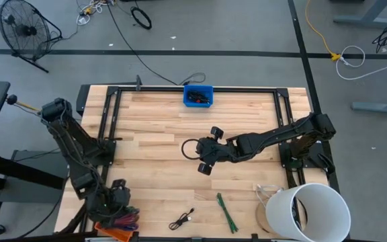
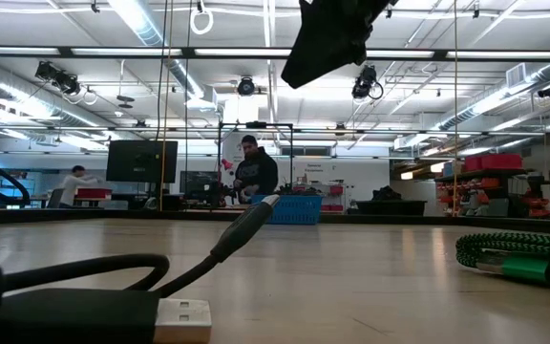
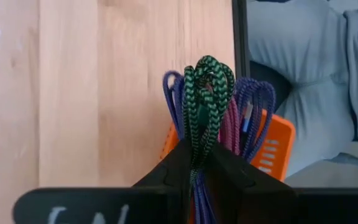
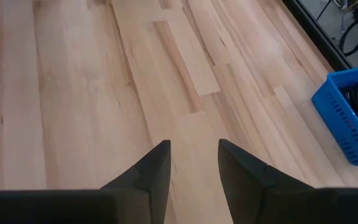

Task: Pick & Place USB Port
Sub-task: Put the green black charger cable into the orange bin, then put the black charger cable into the blue bin

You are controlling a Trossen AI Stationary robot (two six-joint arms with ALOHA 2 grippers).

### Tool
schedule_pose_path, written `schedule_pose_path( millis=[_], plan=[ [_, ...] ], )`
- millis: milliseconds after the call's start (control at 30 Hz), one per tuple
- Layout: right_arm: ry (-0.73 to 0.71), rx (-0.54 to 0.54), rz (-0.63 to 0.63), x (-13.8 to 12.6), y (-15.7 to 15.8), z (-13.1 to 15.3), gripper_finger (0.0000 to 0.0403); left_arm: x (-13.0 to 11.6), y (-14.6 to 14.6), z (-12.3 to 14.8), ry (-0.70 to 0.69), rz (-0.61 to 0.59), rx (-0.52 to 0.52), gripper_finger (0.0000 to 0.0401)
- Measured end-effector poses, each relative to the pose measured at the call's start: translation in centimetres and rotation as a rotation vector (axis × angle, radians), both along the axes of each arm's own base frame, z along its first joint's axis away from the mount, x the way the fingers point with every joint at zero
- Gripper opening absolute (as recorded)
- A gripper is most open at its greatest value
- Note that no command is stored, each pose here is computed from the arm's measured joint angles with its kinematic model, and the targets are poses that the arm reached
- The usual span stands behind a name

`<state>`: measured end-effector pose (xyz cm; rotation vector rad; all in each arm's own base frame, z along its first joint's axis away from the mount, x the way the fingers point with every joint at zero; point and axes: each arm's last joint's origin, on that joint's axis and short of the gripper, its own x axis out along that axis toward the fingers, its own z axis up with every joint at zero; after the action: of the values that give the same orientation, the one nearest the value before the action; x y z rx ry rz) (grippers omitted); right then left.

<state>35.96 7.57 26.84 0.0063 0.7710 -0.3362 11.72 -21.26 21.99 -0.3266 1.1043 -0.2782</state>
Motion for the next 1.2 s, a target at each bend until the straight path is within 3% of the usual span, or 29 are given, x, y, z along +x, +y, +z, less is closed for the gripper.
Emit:
schedule_pose_path(
  millis=[167,400,700,833,967,1067,1200],
  plan=[
    [-0.001,0.000,-0.003,0.0,-0.1,0.0,0.0134,-0.2,0.1,-0.1,0.049,0.032,-0.008,0.0064],
    [0.001,-0.003,0.000,0.0,-0.1,0.0,0.0134,-0.4,0.2,-0.3,0.094,0.036,-0.011,0.0123],
    [-0.011,-0.003,0.002,0.1,-0.2,0.1,0.0134,0.5,1.0,0.4,-0.007,-0.025,0.040,0.0162],
    [-0.015,-0.005,0.005,0.2,-0.1,0.1,0.0134,1.6,1.7,2.1,-0.109,-0.024,0.053,0.0159],
    [-0.015,-0.005,0.004,0.2,-0.2,0.1,0.0134,3.6,2.6,3.7,-0.259,0.070,0.116,0.0159],
    [-0.014,-0.006,0.004,0.2,-0.2,0.1,0.0134,5.5,3.3,4.0,-0.300,0.114,0.082,0.0159],
    [-0.010,-0.014,0.012,0.2,-0.2,0.1,0.0134,8.4,3.6,3.6,-0.340,0.059,0.031,0.0159]
  ],
)
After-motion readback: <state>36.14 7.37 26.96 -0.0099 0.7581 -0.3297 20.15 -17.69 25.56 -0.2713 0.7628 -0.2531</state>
